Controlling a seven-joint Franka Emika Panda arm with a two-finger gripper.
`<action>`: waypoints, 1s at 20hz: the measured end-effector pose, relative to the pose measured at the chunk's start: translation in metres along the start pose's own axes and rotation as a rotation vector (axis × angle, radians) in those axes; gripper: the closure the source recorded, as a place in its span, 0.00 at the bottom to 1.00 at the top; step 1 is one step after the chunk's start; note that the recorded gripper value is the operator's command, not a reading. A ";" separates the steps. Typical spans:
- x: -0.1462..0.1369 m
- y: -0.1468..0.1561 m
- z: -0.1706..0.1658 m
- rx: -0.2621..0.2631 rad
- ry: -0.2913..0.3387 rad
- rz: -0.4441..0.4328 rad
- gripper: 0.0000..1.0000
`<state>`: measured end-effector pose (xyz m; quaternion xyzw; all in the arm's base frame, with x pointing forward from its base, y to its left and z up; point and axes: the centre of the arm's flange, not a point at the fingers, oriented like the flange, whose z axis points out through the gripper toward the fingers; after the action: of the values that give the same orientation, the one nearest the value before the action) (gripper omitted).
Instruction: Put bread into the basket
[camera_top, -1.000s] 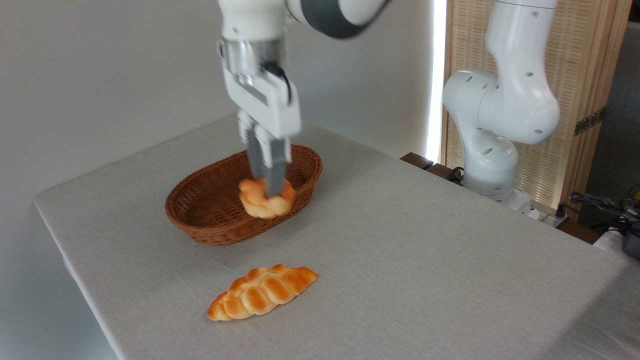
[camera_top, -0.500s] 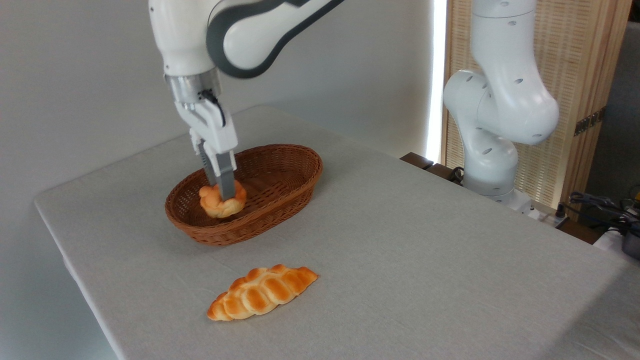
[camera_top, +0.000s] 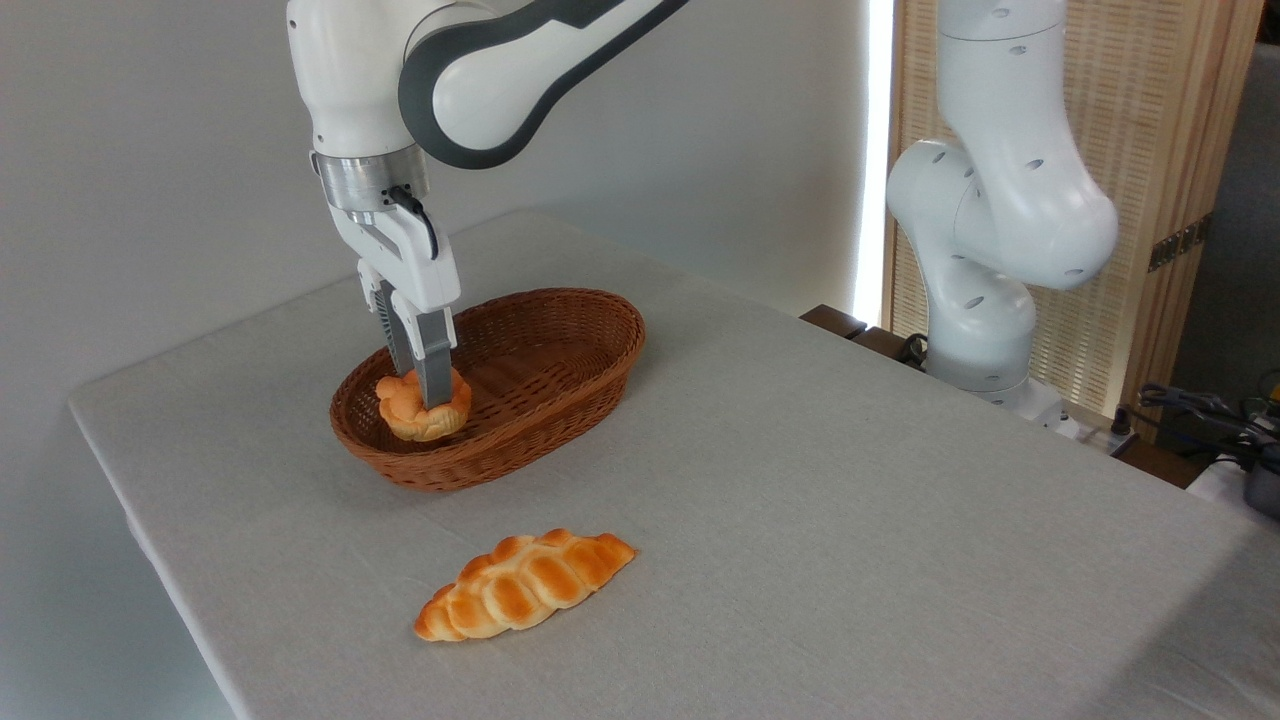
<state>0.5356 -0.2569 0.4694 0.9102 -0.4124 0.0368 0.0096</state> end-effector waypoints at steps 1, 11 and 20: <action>0.000 0.000 0.000 0.000 0.000 0.000 0.00; 0.003 -0.002 -0.004 0.012 0.029 -0.001 0.00; -0.057 -0.072 -0.085 0.093 0.062 -0.063 0.00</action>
<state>0.5476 -0.1624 0.5504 0.9206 -0.3808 0.0840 -0.0188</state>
